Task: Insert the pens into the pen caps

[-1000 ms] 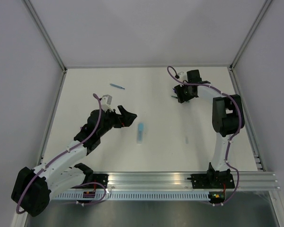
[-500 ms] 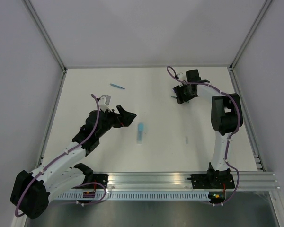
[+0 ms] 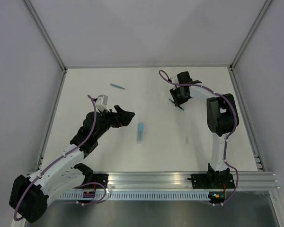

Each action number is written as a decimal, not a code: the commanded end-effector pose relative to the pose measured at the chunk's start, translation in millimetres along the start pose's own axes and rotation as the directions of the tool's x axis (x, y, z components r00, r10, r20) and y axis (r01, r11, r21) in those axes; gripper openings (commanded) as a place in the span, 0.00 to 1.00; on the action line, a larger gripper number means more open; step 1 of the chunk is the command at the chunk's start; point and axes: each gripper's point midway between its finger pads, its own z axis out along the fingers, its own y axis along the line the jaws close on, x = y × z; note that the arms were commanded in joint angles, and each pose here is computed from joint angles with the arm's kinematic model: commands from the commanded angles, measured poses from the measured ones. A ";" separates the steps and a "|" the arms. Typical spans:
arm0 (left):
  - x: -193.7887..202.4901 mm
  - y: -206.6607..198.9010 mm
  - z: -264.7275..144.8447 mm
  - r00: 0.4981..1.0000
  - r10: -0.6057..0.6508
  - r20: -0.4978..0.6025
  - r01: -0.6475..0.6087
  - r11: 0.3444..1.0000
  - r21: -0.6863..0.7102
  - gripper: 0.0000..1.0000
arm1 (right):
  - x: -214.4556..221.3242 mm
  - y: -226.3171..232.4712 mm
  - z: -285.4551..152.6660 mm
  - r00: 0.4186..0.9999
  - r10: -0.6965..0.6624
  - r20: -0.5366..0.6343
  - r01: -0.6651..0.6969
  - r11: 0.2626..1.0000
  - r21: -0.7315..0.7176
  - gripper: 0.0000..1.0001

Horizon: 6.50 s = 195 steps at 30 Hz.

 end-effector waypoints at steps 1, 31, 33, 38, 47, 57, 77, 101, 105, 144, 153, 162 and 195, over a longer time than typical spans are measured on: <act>-10.0 2.7 -5.5 0.998 -0.003 0.059 0.004 1.000 -0.017 1.00 | 3.1 14.0 -2.4 0.998 0.028 -0.055 -0.026 0.999 0.043 0.32; 25.7 -58.3 9.8 0.990 0.014 -0.143 0.038 0.934 0.354 0.92 | -69.7 191.1 -204.6 0.565 0.588 0.579 -0.172 0.770 -0.615 0.00; 25.9 -68.6 6.5 0.989 0.012 -0.146 0.050 0.909 0.413 0.92 | -68.4 210.3 -236.5 0.507 0.598 0.620 -0.083 0.750 -0.656 0.00; 28.3 -85.8 -0.5 0.987 0.022 -0.158 0.064 0.852 0.519 0.89 | -58.9 244.6 -275.3 0.439 0.598 0.671 0.040 0.733 -0.679 0.00; 26.4 -106.0 -16.4 0.990 0.049 -0.134 0.049 0.764 0.644 0.83 | -53.0 264.3 -289.3 0.416 0.581 0.699 0.117 0.728 -0.675 0.00; 27.0 -107.8 -17.0 0.990 0.064 -0.127 0.037 0.750 0.660 0.66 | -48.5 287.4 -287.7 0.469 0.561 0.682 0.158 0.706 -0.690 0.00; 30.2 -107.2 -13.2 0.986 0.053 -0.155 0.063 0.751 0.657 0.02 | -47.6 294.4 -273.7 0.494 0.500 0.712 0.145 0.760 -0.634 0.25; 33.1 -89.9 -0.6 0.984 0.038 -0.176 0.067 0.831 0.552 0.02 | -0.1 -38.4 -180.7 0.280 0.608 0.743 -0.913 0.409 0.009 0.67; 33.8 -89.7 -0.4 0.983 0.035 -0.182 0.072 0.832 0.550 0.02 | 14.4 -74.6 -115.3 0.260 0.738 0.623 -0.966 0.209 0.155 0.62; 39.5 -79.3 10.0 0.976 0.027 -0.218 0.085 0.867 0.490 0.02 | 1.0 -126.1 -21.0 0.170 0.887 0.429 -0.966 0.063 0.252 0.50; 39.0 -80.2 9.7 0.976 0.028 -0.218 0.086 0.865 0.494 0.02 | 8.3 -131.3 -17.8 0.204 0.889 0.410 -0.944 0.067 0.324 0.45; 37.3 -81.4 8.6 0.977 0.027 -0.213 0.084 0.864 0.496 0.02 | 14.4 -131.4 -9.7 0.215 0.894 0.394 -0.935 0.072 0.347 0.41; 39.8 -85.7 8.4 0.971 0.054 -0.234 0.078 0.849 0.522 0.02 | -15.7 -50.1 -64.8 0.590 0.745 0.311 -0.754 0.646 -0.117 0.00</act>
